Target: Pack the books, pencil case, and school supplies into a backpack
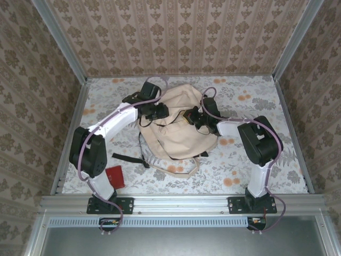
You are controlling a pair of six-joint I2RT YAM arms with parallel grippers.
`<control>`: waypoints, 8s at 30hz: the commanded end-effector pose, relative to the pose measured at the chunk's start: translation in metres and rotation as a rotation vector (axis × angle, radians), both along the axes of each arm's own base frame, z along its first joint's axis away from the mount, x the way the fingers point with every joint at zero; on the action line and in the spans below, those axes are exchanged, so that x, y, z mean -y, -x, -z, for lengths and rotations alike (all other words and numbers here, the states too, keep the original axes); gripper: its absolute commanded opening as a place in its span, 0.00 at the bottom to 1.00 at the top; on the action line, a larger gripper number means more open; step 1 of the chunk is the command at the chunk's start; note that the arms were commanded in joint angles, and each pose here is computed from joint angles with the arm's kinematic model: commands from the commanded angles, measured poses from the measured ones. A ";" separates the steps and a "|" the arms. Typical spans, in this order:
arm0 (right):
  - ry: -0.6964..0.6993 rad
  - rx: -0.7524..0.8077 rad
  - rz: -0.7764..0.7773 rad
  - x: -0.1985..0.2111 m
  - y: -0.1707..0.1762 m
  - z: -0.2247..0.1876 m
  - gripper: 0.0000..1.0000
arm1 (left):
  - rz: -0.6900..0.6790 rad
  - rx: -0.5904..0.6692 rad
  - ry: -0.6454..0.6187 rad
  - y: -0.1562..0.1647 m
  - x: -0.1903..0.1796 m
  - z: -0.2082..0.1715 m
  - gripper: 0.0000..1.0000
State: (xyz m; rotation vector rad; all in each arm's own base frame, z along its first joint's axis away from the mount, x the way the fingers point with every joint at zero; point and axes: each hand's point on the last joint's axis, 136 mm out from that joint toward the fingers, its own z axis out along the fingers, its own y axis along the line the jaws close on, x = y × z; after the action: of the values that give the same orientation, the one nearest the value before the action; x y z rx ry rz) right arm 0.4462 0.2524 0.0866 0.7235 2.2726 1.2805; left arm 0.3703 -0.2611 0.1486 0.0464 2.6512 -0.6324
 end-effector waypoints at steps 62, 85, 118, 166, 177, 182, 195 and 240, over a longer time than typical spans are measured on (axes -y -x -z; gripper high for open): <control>0.182 0.052 -0.124 0.043 0.059 -0.056 0.90 | -0.447 -0.326 -0.161 0.146 -0.157 0.110 0.86; 0.250 0.102 -0.217 0.022 0.076 -0.078 0.90 | -0.562 -0.450 -0.143 0.169 -0.216 0.111 0.81; 0.521 0.054 -0.906 -0.200 0.183 0.009 0.25 | -0.474 -0.415 0.085 0.148 -0.180 0.102 0.45; 0.447 -0.214 -0.843 -0.194 0.157 0.086 0.29 | -0.385 -0.418 0.400 0.119 -0.146 0.106 0.49; 0.352 -0.193 -0.812 -0.190 0.145 0.060 0.32 | -0.369 -0.394 0.433 0.119 -0.142 0.090 0.38; 0.314 -0.163 -0.783 -0.183 0.136 0.040 0.37 | -0.366 -0.372 0.401 0.117 -0.147 0.086 0.24; 0.119 0.087 -0.717 -0.156 0.125 -0.073 0.70 | -0.538 -0.312 0.193 0.120 -0.187 0.064 0.16; -0.082 0.403 -0.604 -0.034 0.072 -0.171 0.45 | 0.131 -0.024 0.696 0.036 0.012 -0.118 0.16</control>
State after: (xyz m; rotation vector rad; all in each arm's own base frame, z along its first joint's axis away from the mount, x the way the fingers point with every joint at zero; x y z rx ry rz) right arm 0.3806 0.2862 0.2292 -0.1229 2.2360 1.5652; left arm 0.3348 -0.2658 0.2511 -0.0509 2.3594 -1.5124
